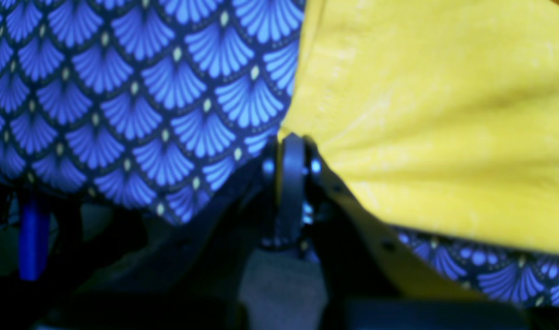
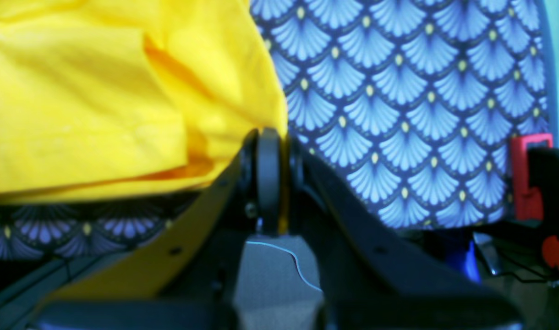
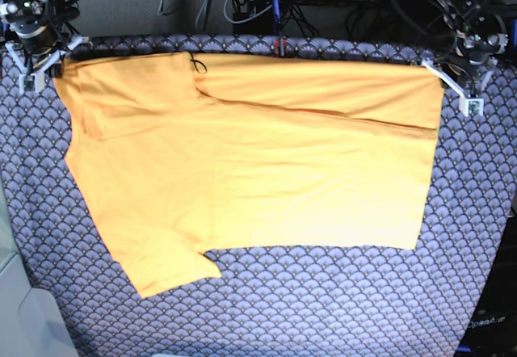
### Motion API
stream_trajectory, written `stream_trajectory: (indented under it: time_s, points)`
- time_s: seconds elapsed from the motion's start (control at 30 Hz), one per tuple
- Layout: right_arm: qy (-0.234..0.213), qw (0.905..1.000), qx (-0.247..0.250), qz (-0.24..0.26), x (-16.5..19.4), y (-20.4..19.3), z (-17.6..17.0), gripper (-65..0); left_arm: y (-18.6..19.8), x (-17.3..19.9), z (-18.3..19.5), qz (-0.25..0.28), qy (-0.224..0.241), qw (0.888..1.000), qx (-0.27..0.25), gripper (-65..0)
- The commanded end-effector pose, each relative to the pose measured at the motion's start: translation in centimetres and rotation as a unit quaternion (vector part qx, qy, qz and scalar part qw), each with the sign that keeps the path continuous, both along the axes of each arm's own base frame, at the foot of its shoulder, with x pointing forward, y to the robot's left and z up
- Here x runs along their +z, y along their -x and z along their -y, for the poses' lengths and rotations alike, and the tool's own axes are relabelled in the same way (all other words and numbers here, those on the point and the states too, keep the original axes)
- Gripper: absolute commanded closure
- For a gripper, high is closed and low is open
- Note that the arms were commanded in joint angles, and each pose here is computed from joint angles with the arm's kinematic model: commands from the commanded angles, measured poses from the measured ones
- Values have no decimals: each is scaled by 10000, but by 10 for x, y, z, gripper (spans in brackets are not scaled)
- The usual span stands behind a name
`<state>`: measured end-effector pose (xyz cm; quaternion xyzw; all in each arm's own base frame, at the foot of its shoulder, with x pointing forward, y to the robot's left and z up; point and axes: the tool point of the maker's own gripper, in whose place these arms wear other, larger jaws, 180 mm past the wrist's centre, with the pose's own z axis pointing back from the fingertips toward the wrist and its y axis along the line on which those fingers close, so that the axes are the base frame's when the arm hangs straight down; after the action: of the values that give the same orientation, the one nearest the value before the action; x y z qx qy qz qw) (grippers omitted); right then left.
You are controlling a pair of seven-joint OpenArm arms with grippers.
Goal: Fold the T-shirt properly
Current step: 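Drag the shirt back toward the robot with both grippers, then open both grippers and release the shirt edge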
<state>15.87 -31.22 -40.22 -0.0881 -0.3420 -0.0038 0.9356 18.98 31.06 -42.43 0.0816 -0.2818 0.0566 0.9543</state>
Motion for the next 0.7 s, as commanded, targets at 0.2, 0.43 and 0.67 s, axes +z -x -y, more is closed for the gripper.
stream_trajectory:
  time_s: [0.2,0.43,0.67]
  points:
    - [130,9999,-5,43,6,4,7,0,7,1,-7,-54,-121,9999,27,0]
    - [127,9999,2,42,6,4,7,-6,7,2,-9,-46,-145,9999,22,0]
    - [135,9999,23,42,6,3,7,-215,6,2,-7,-42,-138,9999,-20,-218]
